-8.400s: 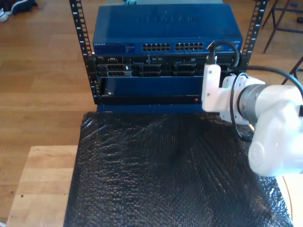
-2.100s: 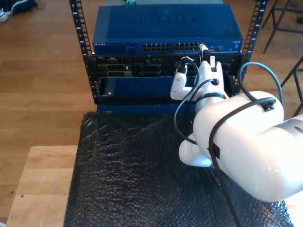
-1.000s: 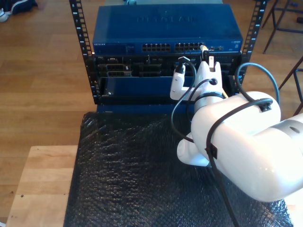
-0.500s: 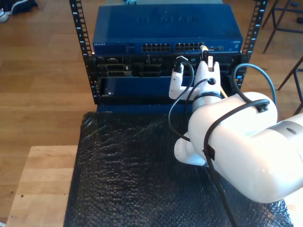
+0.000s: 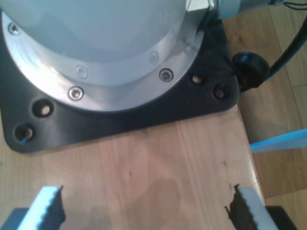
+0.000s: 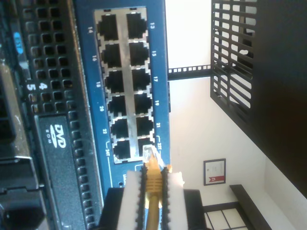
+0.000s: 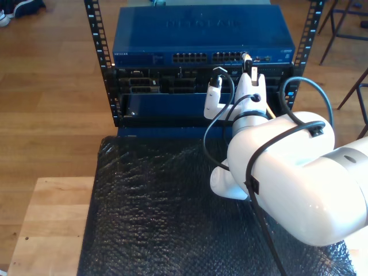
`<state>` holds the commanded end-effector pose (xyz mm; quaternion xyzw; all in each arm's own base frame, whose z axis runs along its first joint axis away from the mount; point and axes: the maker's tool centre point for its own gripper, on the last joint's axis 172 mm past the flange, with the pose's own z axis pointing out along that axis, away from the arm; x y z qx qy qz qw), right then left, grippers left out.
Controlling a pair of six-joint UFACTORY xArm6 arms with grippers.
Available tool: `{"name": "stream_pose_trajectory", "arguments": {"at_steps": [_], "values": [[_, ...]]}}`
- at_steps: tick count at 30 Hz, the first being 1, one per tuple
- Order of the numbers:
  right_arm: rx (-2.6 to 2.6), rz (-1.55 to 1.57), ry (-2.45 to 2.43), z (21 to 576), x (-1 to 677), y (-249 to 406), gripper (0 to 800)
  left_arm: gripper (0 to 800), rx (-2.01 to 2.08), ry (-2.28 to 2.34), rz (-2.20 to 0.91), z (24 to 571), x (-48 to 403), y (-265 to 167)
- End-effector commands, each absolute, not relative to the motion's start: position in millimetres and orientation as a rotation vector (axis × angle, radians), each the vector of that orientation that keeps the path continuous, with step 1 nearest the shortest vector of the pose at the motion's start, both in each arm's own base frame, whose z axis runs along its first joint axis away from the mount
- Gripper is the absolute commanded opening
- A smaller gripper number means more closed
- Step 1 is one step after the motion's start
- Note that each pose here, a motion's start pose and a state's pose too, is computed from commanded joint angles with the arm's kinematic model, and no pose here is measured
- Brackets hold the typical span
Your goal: Grab the cable and plug it in
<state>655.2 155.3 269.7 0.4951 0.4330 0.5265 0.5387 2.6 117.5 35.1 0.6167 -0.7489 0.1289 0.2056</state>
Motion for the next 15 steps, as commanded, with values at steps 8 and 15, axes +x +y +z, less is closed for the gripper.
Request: {"name": "stream_pose_trajectory", "arguments": {"at_steps": [8, 15], "values": [[1.17, 1.266, 1.015, 272.6, 661.3, 158.6, 0, 800, 1.719, -2.087, 0.359, 35.1, 2.6, 117.5], [1.172, 1.263, 1.019, 269.1, 662.1, 159.0, 0, 800, 1.719, -2.087, 0.359, 35.1, 2.6, 117.5]]}}
